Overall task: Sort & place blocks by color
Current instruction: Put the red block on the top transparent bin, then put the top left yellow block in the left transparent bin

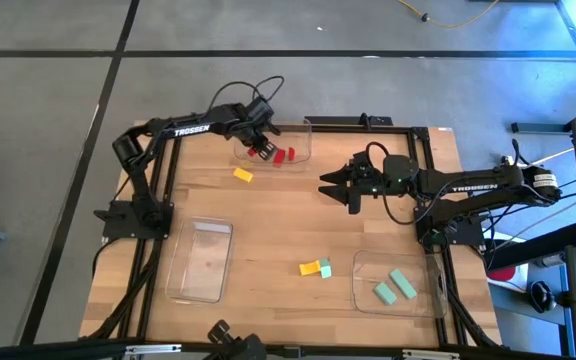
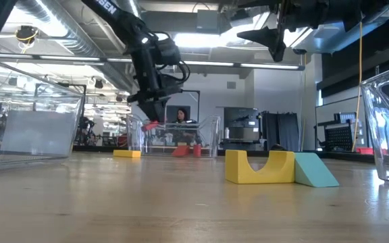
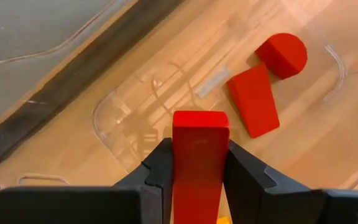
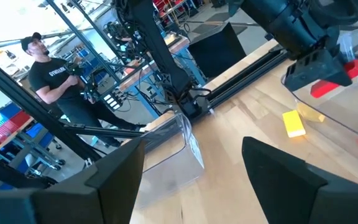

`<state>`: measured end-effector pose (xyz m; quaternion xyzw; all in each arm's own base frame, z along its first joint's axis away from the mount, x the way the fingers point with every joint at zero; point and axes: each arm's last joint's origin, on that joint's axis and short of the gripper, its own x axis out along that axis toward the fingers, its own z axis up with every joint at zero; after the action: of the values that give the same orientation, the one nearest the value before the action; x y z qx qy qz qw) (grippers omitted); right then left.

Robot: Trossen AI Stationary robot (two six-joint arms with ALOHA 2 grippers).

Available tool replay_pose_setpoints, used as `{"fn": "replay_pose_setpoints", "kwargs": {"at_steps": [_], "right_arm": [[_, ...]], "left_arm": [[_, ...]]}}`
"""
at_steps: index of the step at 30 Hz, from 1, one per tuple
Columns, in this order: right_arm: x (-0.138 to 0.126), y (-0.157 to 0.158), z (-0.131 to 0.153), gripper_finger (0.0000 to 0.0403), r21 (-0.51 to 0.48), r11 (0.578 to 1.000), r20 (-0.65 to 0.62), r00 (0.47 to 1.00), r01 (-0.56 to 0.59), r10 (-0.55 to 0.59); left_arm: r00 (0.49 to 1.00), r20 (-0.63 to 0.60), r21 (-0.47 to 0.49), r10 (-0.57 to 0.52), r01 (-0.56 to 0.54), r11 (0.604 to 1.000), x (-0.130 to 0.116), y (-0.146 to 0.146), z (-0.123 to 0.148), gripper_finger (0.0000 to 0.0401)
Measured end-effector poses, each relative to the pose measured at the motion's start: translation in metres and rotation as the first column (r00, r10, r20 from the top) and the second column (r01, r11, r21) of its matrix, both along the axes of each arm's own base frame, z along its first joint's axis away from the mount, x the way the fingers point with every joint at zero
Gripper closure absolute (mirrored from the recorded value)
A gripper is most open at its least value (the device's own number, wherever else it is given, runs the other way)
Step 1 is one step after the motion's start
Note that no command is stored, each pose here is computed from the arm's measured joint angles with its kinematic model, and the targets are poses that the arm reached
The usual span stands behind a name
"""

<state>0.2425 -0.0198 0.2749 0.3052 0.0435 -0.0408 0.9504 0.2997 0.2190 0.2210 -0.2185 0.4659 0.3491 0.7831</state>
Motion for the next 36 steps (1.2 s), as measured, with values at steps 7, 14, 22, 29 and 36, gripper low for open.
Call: {"fn": "replay_pose_setpoints", "kwargs": {"at_steps": [7, 14, 22, 29, 36], "right_arm": [[0.0, 0.0, 0.0, 0.0131, 0.009, 1.0, 0.0, 1.0, 0.0, 0.0], [0.0, 0.0, 0.0, 0.0131, 0.008, 1.0, 0.001, 1.0, 0.0, 0.0], [0.0, 0.0, 0.0, 0.0131, 0.005, 1.0, 0.0, 1.0, -0.001, 0.001], [0.0, 0.0, 0.0, 0.0131, 0.004, 1.0, 0.0, 1.0, -0.001, 0.001], [0.0, 0.0, 0.0, 0.0131, 0.005, 1.0, 0.0, 1.0, -0.003, 0.003]], "left_arm": [[0.998, -0.04, -0.021, 0.056, -0.057, 0.998, -0.003, -0.002, -0.002, 0.0309], [0.993, -0.072, 0.033, 0.09, -0.088, 0.996, -0.004, -0.002, -0.002, 0.0226], [0.998, -0.018, 0.007, 0.066, -0.066, 0.998, -0.005, -0.003, 0.006, 0.0153], [0.978, 0.201, 0.125, 0.046, -0.072, 0.99, -0.028, -0.017, 0.074, 0.0139], [0.853, 0.51, 0.284, -0.108, -0.048, 0.958, -0.061, -0.072, 0.143, 0.0141]]}}
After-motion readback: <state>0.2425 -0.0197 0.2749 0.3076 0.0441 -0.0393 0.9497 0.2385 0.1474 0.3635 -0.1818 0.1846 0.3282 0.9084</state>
